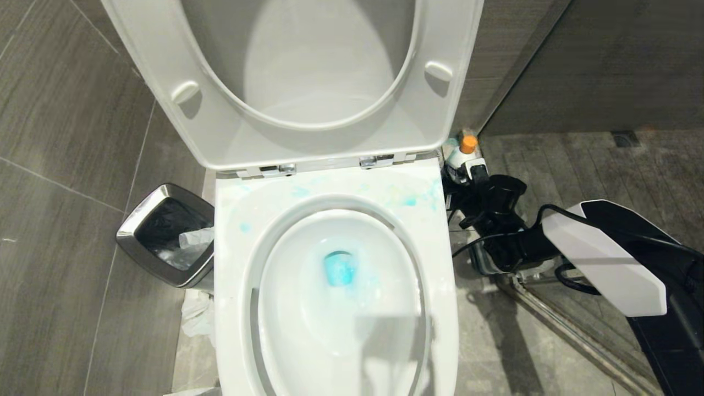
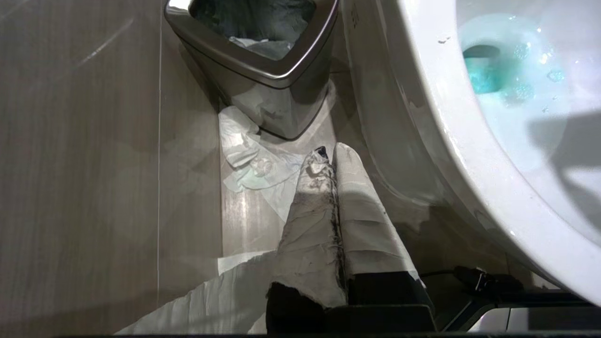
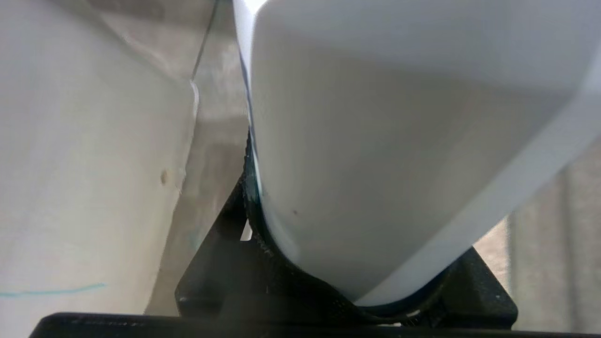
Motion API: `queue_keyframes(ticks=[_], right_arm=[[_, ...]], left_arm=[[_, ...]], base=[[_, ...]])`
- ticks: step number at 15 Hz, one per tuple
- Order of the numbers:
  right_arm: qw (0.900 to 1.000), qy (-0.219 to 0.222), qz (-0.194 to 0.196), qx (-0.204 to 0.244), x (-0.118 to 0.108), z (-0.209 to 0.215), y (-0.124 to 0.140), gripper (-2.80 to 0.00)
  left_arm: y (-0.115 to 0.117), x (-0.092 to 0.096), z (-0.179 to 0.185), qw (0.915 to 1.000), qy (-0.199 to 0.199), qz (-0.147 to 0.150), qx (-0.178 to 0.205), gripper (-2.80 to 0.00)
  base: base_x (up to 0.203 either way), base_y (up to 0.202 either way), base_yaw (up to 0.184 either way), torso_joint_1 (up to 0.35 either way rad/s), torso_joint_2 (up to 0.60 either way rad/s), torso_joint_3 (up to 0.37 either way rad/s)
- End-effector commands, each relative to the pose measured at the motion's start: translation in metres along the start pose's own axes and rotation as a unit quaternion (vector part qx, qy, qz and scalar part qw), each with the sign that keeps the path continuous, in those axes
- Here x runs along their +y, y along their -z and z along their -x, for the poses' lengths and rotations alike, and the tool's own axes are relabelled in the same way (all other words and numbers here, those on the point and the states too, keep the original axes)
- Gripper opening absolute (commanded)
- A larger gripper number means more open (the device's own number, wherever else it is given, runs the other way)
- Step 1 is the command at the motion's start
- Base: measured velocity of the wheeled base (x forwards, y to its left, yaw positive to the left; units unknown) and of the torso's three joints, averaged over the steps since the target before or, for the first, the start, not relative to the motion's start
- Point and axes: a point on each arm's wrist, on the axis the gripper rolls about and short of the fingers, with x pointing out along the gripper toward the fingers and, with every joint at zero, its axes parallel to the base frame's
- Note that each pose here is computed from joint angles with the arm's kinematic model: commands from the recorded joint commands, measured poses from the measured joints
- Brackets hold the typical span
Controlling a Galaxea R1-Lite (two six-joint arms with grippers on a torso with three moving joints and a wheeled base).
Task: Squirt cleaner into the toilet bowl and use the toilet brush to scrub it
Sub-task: Place the cleaning agent on the floor
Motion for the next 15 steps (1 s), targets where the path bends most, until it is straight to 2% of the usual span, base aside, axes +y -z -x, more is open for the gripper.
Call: queue_keyframes(ticks=[1,9,12,15], right_arm=[[1.000,0.001,0.000,-0.009,0.000,-0.002,-0.005,-2.80],[0.999,0.003,0.002,-0.040,0.002,-0.012,-0.017,-2.80],[0.997,0.001,0.008,-0.072,0.006,-0.018,-0.033,-2.80],[0.997,-0.003,0.010,-0.080,0.010,-0.018,-0.036,-2.80]], left_arm=[[0.000,0.000,0.000,1.0000,0.000,-0.001,0.001,-2.80],[0.000,0.000,0.000,1.0000,0.000,-0.001,0.000,-2.80],[0.000,0.000,0.000,1.0000,0.000,-0.001,0.001,-2.80],[0.000,0.000,0.000,1.0000,0.000,0.000,0.000,-2.80]], base=[[0.000,0.000,0.000,0.002,0.00,-0.194],[0.000,0.000,0.000,0.004,0.00,-0.194],[0.000,0.000,0.000,0.002,0.00,-0.073],[0.000,0.000,0.000,0.000,0.00,0.000]])
